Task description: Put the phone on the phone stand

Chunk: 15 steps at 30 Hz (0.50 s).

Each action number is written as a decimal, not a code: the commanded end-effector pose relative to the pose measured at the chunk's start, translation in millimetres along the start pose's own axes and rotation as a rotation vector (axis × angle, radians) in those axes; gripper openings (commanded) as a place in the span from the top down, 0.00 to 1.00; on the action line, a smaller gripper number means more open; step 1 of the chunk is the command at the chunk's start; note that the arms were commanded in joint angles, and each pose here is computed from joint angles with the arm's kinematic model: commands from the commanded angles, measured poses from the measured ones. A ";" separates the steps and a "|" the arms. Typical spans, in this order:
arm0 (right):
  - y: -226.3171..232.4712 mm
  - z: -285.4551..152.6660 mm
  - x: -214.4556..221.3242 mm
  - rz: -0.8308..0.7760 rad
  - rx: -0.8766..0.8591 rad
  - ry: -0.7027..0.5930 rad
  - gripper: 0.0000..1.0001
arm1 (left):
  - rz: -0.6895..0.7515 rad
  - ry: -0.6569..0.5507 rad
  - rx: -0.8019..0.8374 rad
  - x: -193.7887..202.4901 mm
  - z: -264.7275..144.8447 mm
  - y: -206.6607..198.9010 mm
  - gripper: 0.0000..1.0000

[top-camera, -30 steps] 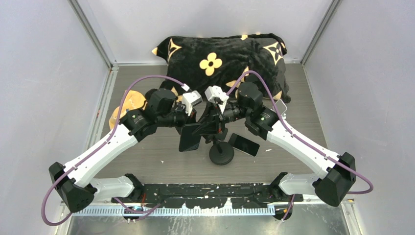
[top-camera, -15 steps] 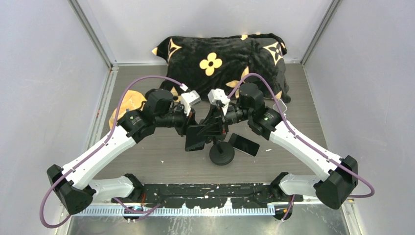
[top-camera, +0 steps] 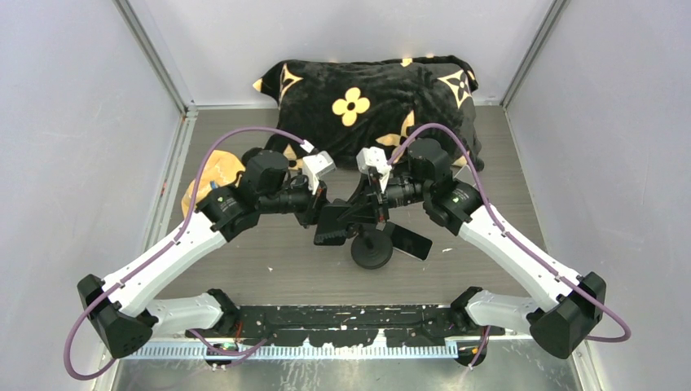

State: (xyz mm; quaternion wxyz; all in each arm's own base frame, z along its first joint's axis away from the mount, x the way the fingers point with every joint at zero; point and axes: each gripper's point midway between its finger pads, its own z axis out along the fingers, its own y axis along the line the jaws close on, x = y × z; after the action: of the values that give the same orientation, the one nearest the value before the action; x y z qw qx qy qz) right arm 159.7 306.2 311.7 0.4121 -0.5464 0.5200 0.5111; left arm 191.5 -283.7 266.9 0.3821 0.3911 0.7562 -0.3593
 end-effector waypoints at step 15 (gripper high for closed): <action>-23.1 -36.7 31.7 0.271 0.300 0.070 0.99 | 0.019 -0.099 -0.212 -35.0 -21.6 23.3 1.00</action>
State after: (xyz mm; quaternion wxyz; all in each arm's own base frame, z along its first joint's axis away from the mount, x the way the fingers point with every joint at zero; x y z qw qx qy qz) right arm 171.8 290.9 298.8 0.4038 -0.4819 0.6003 0.4943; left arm 198.4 -281.8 261.2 0.3947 0.3806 0.7708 -0.3243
